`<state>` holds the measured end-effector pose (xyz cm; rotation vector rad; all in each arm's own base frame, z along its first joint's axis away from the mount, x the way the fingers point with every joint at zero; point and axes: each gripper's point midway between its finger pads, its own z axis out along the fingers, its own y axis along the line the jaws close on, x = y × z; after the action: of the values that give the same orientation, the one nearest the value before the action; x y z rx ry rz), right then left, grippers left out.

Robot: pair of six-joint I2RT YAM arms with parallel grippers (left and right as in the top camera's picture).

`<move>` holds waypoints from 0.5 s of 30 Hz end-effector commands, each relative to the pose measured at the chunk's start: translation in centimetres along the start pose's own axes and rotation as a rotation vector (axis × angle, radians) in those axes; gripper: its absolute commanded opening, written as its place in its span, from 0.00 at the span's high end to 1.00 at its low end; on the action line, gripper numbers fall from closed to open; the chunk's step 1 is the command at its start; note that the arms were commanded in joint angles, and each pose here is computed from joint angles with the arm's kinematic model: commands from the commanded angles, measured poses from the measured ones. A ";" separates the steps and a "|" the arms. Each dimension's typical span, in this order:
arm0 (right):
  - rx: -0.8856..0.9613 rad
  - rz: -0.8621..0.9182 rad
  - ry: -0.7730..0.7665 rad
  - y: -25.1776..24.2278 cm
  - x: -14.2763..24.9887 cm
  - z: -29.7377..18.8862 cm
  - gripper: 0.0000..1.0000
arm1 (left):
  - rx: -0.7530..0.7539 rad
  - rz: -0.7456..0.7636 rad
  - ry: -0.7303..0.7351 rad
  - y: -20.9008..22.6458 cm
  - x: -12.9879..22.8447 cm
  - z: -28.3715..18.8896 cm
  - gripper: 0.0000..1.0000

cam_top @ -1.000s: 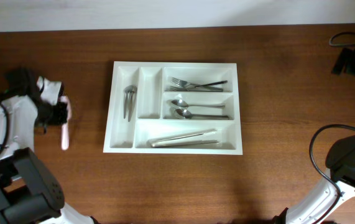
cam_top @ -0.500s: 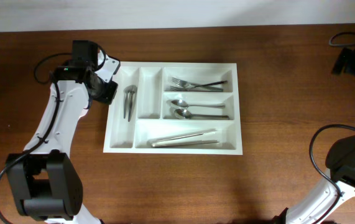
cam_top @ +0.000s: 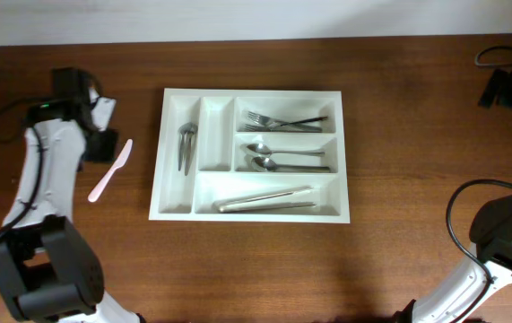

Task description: Pack container

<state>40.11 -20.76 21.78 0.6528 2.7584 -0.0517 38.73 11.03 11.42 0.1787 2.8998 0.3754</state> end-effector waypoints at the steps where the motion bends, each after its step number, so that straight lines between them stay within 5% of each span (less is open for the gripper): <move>1: 0.000 0.013 -0.002 -0.1 0.0 -0.1 0.01 | 0.046 0.002 0.041 1.4 1.6 0.6 0.63; 15: 0.000 0.013 -0.002 -0.1 0.0 -0.1 0.01 | 0.243 0.221 0.099 -0.9 3.0 5.6 0.62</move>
<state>40.11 -20.76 21.78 0.6528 2.7584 -0.0517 36.37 12.34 6.76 0.4530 3.0369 0.1374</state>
